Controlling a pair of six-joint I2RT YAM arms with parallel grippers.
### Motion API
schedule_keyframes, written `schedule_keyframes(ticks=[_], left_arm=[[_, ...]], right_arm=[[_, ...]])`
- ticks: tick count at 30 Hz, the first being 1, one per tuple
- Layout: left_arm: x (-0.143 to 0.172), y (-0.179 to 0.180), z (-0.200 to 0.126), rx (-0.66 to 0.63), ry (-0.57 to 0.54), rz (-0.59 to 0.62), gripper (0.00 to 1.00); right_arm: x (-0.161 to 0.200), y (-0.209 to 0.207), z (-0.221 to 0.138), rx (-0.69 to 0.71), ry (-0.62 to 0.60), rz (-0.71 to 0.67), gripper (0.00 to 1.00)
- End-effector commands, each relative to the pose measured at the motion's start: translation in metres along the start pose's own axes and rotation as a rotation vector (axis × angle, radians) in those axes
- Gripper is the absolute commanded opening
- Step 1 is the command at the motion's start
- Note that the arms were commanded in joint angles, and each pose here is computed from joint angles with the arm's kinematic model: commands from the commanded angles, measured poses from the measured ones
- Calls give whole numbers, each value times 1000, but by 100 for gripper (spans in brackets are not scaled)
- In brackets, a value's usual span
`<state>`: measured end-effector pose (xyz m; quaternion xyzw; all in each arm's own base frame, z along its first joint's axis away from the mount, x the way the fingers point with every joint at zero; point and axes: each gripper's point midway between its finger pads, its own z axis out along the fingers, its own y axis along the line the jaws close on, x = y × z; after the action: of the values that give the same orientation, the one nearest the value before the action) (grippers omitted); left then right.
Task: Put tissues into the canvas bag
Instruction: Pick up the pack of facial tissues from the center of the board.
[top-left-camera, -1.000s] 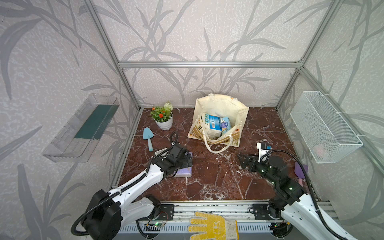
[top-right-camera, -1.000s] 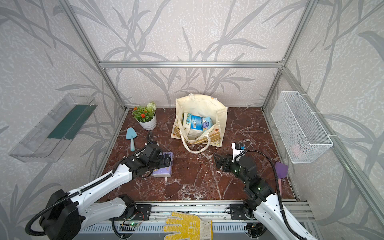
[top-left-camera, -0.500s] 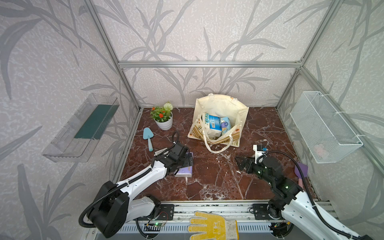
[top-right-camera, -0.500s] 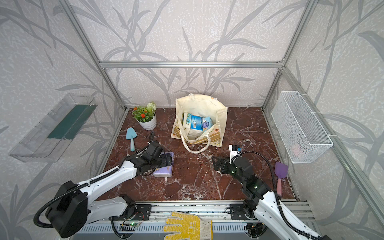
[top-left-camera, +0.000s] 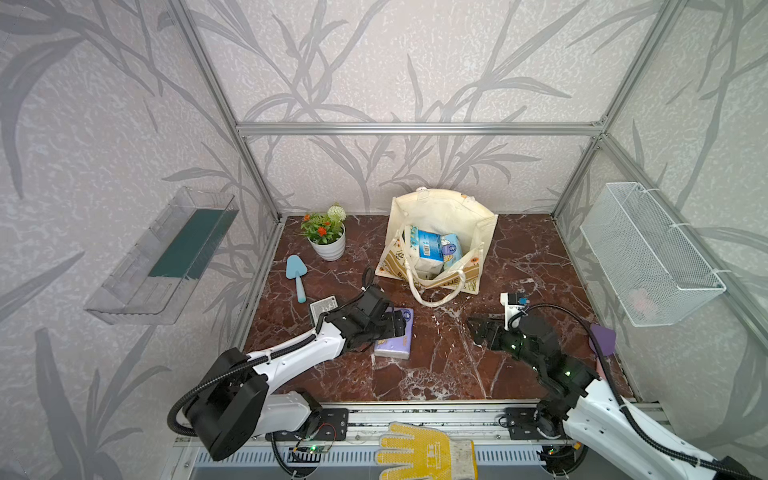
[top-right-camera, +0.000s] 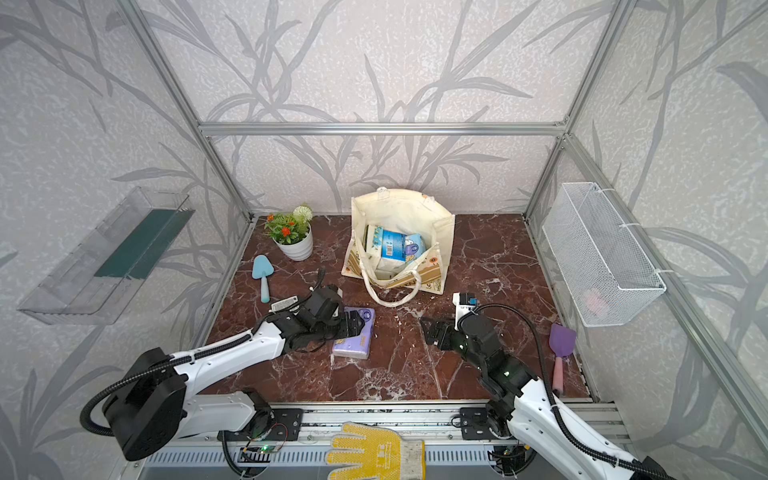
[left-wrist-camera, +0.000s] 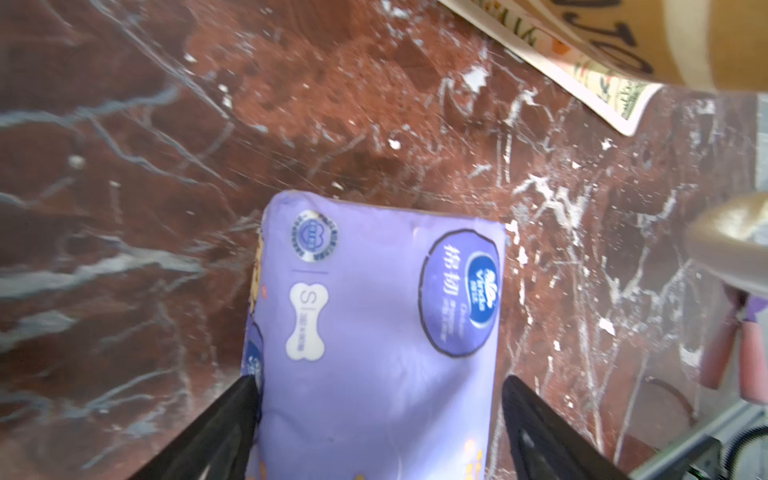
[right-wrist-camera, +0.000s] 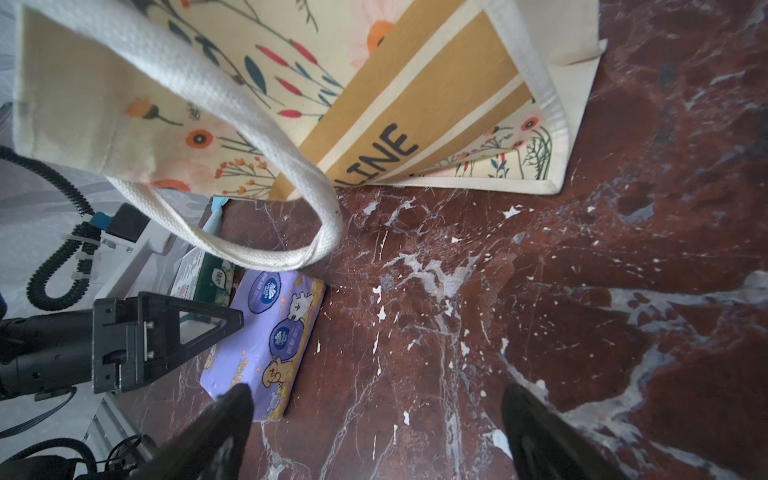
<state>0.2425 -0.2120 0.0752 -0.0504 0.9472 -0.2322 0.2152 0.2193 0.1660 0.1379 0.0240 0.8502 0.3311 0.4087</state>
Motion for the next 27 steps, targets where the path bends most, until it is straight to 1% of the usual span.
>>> schedule_keyframes(ticks=[1,3,5,10,12,17,20,22,27], left_arm=[[-2,-2,-12,29,-38,-64,91],[-7,1,-22,13,-69,-53,93],[-7,7,-26,-2,-67,-40,96],[-4,23,-16,6,-4,-61,95],[-6,25,-15,6,0,-56,95],[-8,31,-10,34,7,-69,95],[-8,31,-6,58,7,-62,95],[-6,34,-3,54,14,-58,96],[-3,35,3,101,11,-67,96]], right_arm=[[10,0,4,6,7,14,92],[16,2,8,-2,16,26,91],[22,6,14,-13,33,32,90],[33,29,29,-28,81,-13,86],[38,39,34,-42,85,-23,84],[55,55,50,-72,121,9,83],[64,66,59,-91,147,4,82],[67,75,64,-103,152,-2,82],[72,90,79,-133,180,10,81]])
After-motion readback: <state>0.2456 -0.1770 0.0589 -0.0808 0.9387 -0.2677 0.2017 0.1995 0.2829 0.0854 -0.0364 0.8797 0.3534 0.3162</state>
